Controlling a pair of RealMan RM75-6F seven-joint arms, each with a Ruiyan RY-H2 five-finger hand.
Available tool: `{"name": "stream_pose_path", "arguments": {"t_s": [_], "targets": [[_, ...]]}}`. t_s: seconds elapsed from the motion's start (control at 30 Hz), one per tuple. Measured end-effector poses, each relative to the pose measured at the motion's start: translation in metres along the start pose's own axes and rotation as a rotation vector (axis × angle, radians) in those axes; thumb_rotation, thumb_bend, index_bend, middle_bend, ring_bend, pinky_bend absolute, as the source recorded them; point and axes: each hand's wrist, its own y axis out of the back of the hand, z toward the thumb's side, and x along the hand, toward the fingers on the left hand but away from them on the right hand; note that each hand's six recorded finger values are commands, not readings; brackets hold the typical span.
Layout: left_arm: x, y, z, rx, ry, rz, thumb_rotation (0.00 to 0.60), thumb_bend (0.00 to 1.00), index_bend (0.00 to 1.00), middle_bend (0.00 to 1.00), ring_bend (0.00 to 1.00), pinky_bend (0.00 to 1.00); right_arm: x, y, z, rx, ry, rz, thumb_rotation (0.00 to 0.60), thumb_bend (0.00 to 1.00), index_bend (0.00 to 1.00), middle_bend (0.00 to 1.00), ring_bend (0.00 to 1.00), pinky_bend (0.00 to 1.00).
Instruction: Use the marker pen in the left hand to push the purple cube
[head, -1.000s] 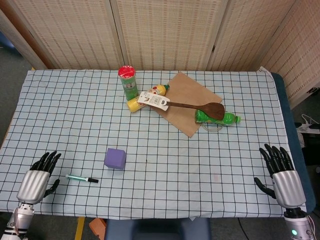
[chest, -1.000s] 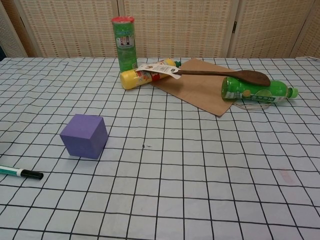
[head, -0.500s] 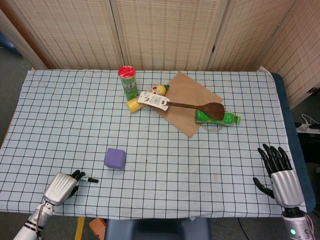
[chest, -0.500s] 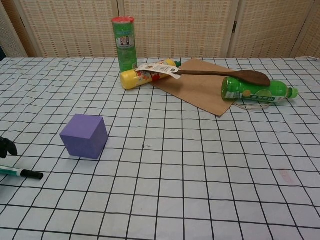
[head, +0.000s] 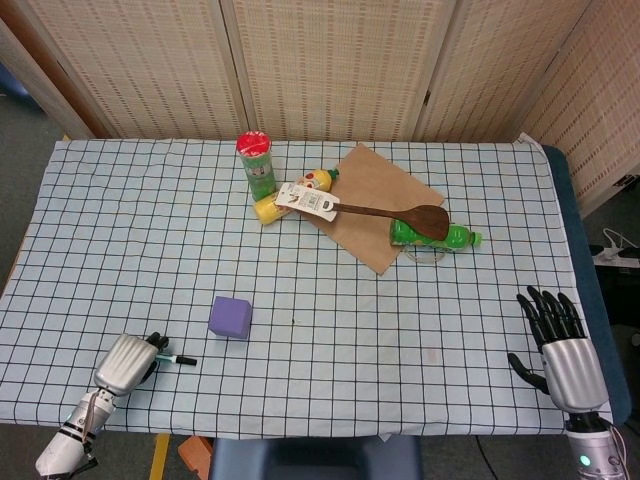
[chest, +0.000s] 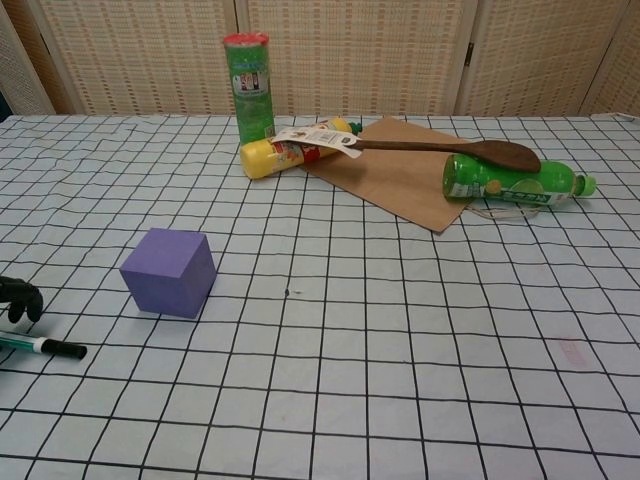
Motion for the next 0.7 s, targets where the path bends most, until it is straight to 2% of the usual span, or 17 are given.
{"name": "stream_pose_path", "arguments": {"t_s": [0.47, 0.6, 0.7], "targets": [[0.0011, -0.0097, -0.0065, -0.021, 0.021, -0.030, 0.600, 0.40, 0.50, 0.52, 0.80, 1.00, 0.0015, -0.0017, 0.0026, -0.001, 0.005, 0.006, 0.600, 0.13, 0.00, 0.00, 0.00, 0.00], [0.0010, -0.0104, -0.0078, -0.020, 0.026, -0.027, 0.600, 0.43, 0.57, 0.59, 0.80, 1.00, 0.0015, -0.0031, 0.0030, 0.002, 0.006, 0.010, 0.600, 0.13, 0.00, 0.00, 0.00, 0.00], [0.0017, -0.0074, -0.0082, -0.027, 0.032, -0.004, 0.600, 0.49, 0.70, 0.72, 0.81, 1.00, 0.0012, -0.0033, 0.0028, 0.001, 0.005, 0.010, 0.600, 0.13, 0.00, 0.00, 0.00, 0.00]]}}
